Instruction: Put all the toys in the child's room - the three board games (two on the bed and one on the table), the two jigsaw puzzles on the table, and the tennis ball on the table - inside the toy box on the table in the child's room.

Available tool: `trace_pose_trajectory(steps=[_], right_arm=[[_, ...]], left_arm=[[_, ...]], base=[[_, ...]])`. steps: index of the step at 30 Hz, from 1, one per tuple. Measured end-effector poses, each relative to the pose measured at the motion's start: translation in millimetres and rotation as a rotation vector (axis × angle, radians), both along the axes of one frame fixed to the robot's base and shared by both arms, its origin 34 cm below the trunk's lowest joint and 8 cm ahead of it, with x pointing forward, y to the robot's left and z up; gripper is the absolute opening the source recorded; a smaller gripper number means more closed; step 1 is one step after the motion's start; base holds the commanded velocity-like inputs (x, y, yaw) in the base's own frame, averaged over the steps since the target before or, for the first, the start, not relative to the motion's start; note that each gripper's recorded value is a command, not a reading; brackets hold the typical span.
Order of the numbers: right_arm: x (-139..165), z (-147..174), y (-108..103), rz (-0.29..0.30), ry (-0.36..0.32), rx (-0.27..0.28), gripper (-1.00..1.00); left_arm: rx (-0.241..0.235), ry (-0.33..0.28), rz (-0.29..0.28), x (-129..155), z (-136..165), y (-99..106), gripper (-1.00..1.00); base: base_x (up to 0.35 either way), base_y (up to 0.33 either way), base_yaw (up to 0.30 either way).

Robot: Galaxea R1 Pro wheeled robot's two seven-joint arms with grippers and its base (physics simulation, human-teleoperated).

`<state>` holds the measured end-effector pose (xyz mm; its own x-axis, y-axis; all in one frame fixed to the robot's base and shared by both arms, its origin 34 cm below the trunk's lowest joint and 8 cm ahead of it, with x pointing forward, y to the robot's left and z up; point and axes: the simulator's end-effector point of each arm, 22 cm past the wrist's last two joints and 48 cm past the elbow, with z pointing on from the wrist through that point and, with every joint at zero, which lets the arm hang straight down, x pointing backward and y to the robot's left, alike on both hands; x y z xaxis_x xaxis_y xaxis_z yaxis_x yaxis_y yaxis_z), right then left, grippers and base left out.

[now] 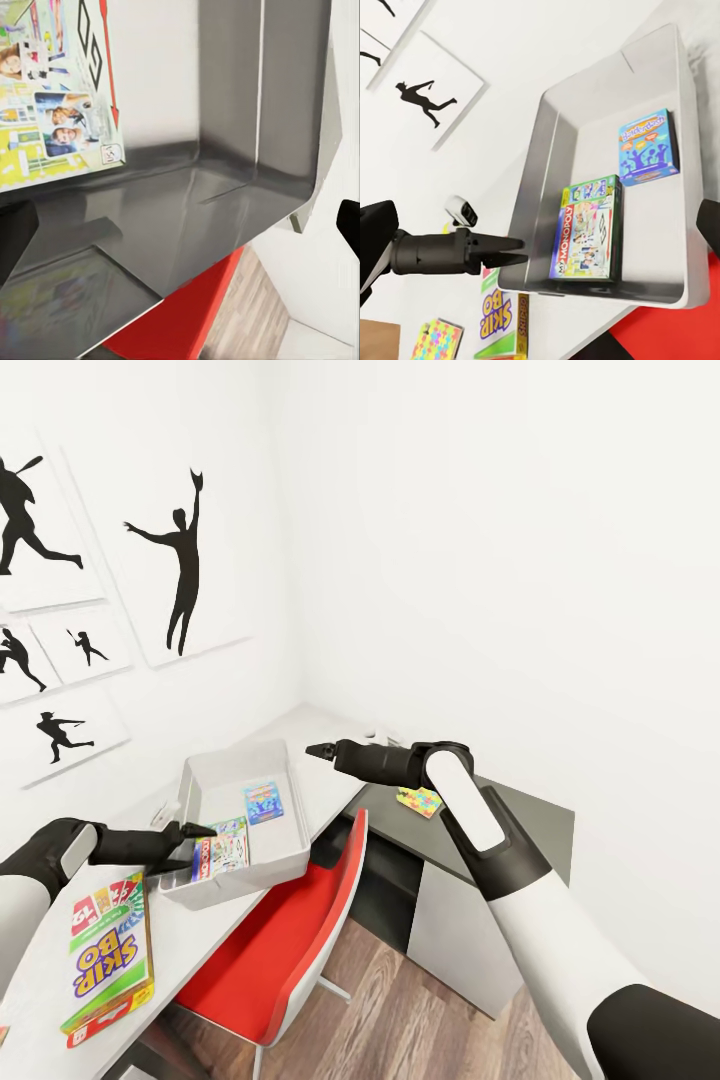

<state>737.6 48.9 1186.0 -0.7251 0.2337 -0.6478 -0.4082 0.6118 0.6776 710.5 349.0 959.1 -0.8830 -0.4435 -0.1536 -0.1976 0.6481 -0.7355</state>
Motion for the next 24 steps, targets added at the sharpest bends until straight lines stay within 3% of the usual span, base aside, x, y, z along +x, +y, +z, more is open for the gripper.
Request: trace_pose_trajectory(steps=[5,24], right_arm=[[0.2,-0.4,-0.7,-0.001,0.0,-0.001,1.0],[0.4,-0.9,-1.4,-0.001,0.0,-0.002,1.0]], left_arm=[[-0.033,-0.016,-0.008,1.3,6.2,-5.6,1.0],[-0.041,-0.02,-0.01,1.5,7.5,-6.8,1.0]], base=[[0.0,0.0,0.0],[0.0,0.0,0.0]])
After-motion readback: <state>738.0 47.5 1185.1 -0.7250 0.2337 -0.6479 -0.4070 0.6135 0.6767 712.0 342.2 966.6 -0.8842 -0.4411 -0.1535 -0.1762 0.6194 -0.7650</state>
